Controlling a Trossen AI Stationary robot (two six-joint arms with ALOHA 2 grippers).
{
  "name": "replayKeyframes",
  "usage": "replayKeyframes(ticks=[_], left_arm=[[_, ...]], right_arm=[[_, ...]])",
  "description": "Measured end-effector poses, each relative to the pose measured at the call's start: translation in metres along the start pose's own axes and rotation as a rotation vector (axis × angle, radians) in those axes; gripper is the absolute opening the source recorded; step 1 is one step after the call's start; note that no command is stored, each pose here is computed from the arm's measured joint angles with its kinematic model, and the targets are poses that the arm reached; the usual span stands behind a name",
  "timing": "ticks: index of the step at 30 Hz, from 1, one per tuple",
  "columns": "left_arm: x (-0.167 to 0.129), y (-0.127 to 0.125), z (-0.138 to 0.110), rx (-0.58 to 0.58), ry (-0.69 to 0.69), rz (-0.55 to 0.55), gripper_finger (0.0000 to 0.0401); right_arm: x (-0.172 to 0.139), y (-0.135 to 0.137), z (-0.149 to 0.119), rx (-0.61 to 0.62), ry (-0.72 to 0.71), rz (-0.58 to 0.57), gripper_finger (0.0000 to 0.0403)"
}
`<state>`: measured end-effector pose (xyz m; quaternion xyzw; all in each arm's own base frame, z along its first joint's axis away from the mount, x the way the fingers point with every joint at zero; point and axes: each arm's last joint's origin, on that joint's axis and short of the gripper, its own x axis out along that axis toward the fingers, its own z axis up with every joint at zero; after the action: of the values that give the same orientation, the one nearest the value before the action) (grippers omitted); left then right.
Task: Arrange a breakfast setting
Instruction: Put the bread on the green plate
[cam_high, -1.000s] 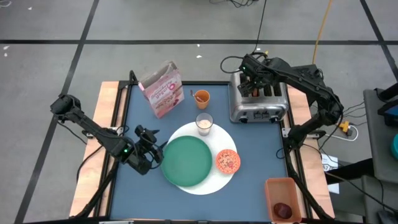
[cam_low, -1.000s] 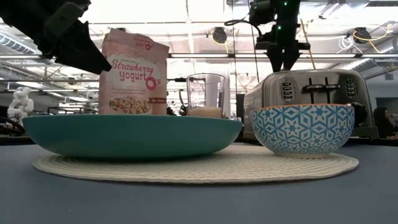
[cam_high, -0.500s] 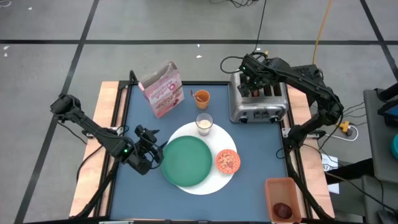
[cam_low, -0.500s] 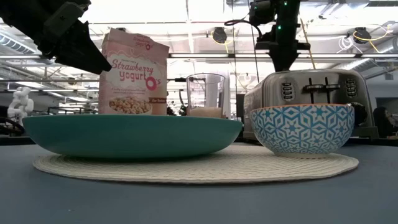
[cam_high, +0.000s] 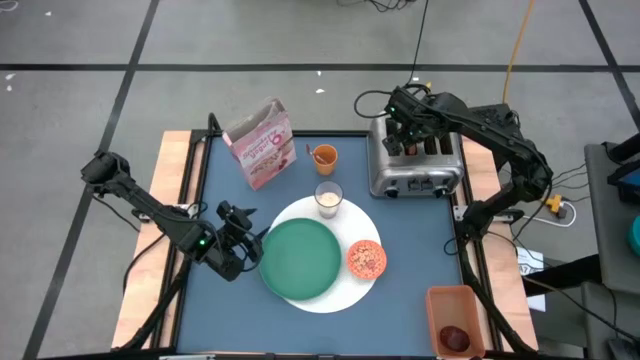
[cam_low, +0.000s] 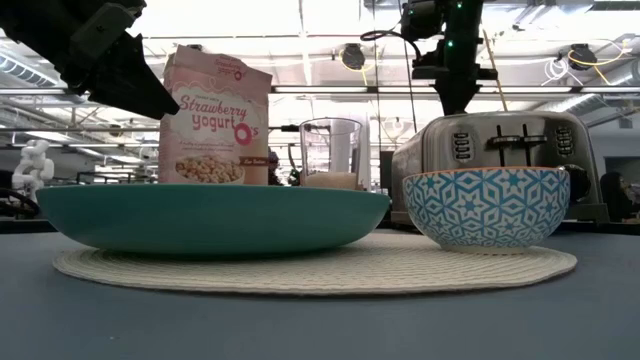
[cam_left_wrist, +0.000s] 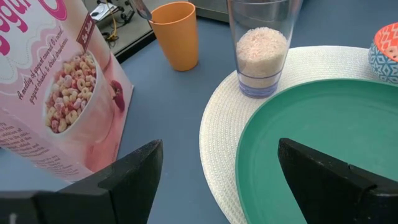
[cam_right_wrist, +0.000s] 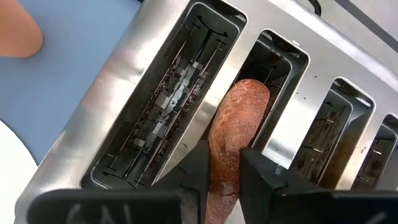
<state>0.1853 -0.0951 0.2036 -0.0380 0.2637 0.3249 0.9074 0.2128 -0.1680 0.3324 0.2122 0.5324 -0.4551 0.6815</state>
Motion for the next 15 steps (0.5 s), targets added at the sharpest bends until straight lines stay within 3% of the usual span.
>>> replayKeyframes(ticks=[15], left_arm=[[0.0, 0.0, 0.0, 0.0, 0.0, 0.0, 0.0322]], right_arm=[[-0.03, -0.014, -0.01, 0.042, -0.14, 0.048, 0.0057]])
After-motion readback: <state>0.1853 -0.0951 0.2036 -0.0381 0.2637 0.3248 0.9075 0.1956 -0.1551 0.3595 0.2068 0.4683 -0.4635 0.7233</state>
